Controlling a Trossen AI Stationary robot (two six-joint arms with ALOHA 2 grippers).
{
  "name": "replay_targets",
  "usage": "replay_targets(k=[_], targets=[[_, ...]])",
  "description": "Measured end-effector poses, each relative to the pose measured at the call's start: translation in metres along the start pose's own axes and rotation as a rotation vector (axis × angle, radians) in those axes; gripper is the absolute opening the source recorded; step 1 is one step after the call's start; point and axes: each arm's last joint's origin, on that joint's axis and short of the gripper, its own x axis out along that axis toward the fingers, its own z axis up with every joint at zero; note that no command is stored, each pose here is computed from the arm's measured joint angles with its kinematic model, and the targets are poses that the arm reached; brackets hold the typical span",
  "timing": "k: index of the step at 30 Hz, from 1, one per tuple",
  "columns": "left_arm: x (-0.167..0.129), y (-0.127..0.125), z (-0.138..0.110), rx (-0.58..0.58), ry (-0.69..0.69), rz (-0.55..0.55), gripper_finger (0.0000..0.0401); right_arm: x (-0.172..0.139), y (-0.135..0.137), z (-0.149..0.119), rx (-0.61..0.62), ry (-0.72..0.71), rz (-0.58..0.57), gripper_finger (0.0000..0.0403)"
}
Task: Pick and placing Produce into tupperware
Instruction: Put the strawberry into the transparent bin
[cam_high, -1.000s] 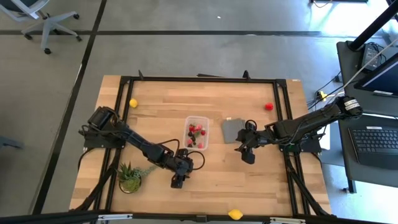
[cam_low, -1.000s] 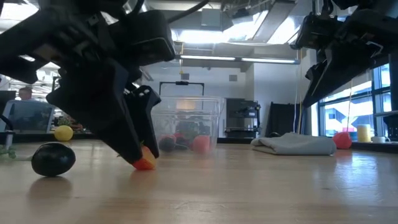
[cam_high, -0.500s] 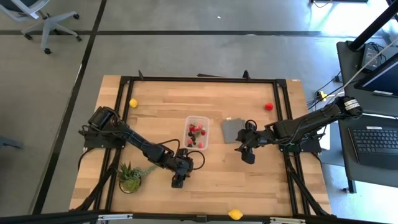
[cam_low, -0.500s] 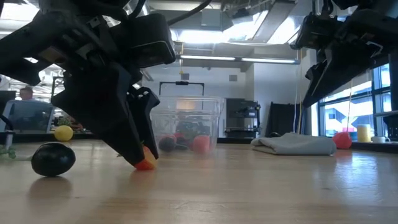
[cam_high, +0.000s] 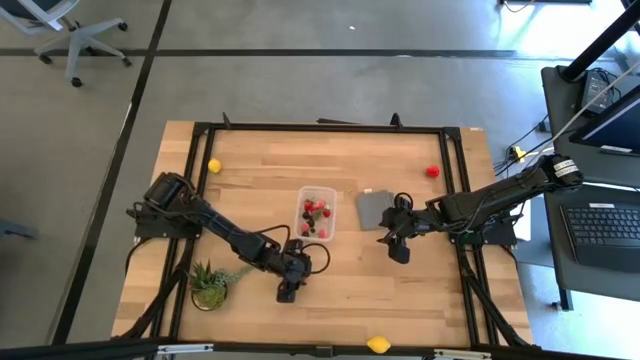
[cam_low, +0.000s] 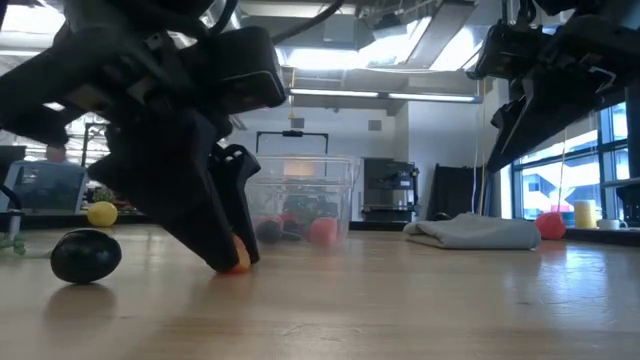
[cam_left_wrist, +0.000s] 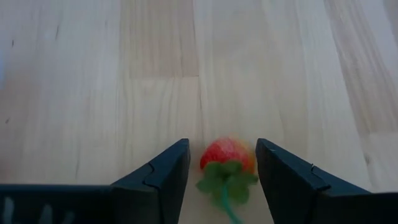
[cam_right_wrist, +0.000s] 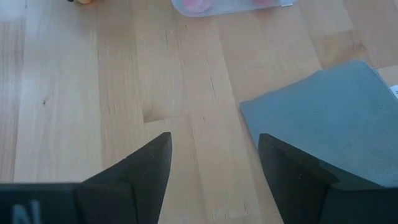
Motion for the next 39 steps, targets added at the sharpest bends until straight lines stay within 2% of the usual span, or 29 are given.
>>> replay_targets(k=[10,20,28,35,39], targets=[[0.004,0.000,-0.002,-0.022,0.011,-0.002,0.0172,0.000,0.000,0.000,0.000,0.004,-0.002,0.0242],[0.005,0.001,-0.005,-0.023,0.046,0.003,0.0108,0.000,0.000,0.000,0.000,0.004,-0.002,0.0242],[0.002,0.001,-0.004,-0.044,0.050,-0.013,0.0113,0.000,0.000,0.000,0.001,0.004,-0.002,0.0242],[-0.022,-0.001,-0.003,-0.082,0.101,-0.062,0.0108,0.000,0.000,0.000,0.001,0.003,-0.002,0.0242],[-0.046,-0.001,0.009,-0.101,0.044,-0.067,0.0109,0.000,0.000,0.000,0.001,0.003,-0.001,0.0242]])
